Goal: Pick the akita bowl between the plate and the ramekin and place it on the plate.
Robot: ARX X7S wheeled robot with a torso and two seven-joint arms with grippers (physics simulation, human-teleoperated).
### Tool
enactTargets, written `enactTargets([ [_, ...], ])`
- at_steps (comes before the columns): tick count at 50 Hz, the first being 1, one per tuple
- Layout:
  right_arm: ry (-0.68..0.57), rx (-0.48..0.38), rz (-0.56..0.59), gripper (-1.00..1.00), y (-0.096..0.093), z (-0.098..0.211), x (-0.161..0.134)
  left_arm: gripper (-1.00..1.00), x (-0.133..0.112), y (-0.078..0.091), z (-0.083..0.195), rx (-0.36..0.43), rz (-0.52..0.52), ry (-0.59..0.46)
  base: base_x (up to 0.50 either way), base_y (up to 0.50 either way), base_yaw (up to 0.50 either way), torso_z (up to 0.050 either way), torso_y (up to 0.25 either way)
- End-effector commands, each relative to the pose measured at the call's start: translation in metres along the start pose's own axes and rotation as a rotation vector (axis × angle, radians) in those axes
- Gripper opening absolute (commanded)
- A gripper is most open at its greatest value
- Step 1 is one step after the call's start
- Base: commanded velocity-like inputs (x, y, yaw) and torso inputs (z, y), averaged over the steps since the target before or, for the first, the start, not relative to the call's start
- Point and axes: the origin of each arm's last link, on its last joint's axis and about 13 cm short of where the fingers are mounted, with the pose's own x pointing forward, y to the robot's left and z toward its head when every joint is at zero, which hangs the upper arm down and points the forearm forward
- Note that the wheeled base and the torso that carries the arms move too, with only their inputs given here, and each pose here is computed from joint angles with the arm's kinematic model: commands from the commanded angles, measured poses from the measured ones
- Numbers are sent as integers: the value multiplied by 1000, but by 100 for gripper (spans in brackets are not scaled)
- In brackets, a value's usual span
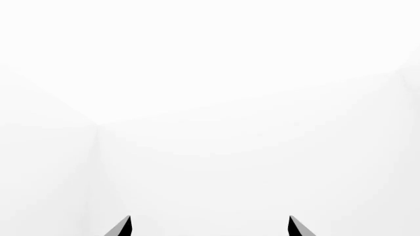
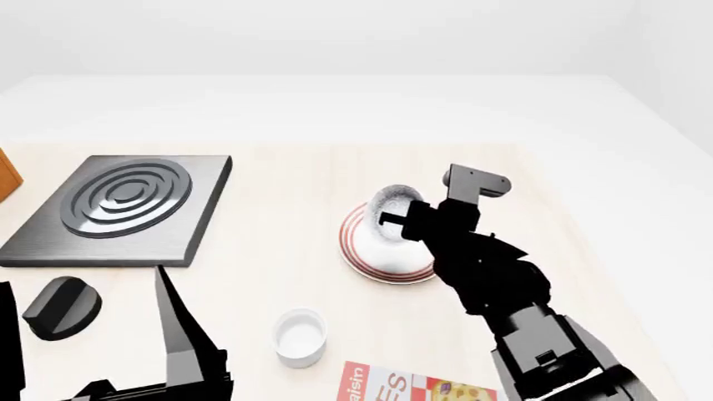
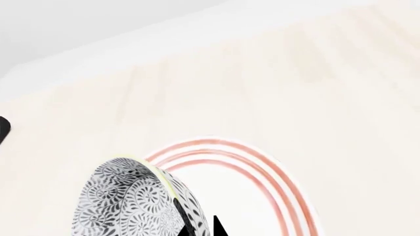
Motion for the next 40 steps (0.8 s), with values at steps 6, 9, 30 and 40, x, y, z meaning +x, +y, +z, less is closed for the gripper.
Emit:
enactTargets([
  [6, 1, -3, 45, -100, 8, -6, 7, 100, 2, 2, 0, 9, 11, -14, 0, 0, 0, 0, 0],
  [9, 7, -2, 47, -100, 8, -8, 6, 100, 2, 2, -1, 10, 9, -13, 0, 0, 0, 0, 0],
  [30, 40, -36, 44, -100, 4, -23, 7, 100, 1, 2, -1, 9, 9, -10, 0, 0, 0, 0, 0],
  [40, 40, -46, 45, -100, 3, -21, 8, 100, 1, 2, -1, 9, 9, -11, 0, 0, 0, 0, 1],
])
